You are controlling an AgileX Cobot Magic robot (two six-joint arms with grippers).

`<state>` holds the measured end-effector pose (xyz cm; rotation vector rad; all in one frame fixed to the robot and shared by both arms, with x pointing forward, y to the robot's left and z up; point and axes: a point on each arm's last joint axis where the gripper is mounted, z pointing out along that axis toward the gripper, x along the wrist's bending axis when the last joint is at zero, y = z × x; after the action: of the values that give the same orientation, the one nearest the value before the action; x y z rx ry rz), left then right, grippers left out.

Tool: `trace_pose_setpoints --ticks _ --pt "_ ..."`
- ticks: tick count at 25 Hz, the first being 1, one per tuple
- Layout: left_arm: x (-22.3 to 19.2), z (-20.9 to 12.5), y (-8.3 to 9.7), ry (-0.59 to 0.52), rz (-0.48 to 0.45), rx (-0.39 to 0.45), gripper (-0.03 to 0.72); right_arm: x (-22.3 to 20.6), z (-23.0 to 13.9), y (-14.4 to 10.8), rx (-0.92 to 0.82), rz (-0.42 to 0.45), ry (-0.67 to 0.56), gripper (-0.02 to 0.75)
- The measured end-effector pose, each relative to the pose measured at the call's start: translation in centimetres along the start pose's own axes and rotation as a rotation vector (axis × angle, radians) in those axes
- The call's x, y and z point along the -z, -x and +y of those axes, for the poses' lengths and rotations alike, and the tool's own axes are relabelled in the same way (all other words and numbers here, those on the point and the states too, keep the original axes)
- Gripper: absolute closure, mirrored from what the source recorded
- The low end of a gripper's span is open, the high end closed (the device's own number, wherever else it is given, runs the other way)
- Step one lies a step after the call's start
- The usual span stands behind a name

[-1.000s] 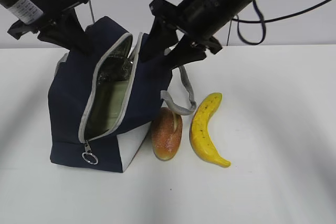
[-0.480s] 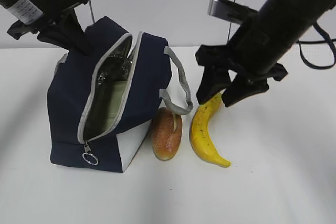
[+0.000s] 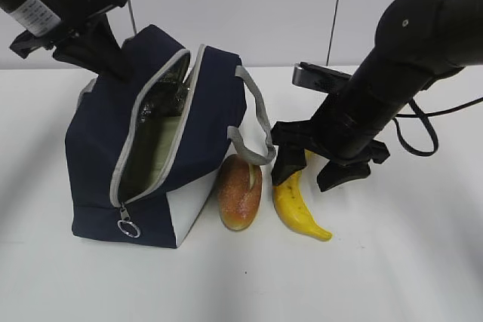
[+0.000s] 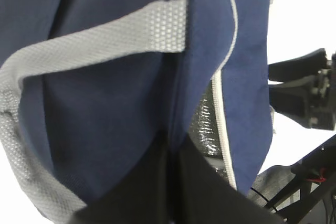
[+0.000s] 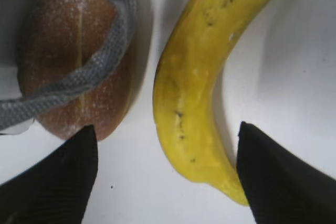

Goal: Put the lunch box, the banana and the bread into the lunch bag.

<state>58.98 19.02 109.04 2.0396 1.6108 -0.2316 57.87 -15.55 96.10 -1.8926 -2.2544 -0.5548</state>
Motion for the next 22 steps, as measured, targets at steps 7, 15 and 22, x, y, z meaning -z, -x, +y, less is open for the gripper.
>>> trace_pose_setpoints --ticks 7,15,22 --pt "0.0 0.0 0.0 0.0 0.0 0.0 0.691 -2.5 1.6 0.6 -0.029 -0.002 0.008 0.161" --pt "0.0 0.0 0.0 0.0 0.0 0.0 0.691 -4.0 3.5 0.9 -0.032 -0.018 0.009 0.24" --pt "0.0 0.0 0.0 -0.001 0.0 0.0 0.691 -4.9 4.2 1.3 -0.03 -0.06 -0.028 0.241"
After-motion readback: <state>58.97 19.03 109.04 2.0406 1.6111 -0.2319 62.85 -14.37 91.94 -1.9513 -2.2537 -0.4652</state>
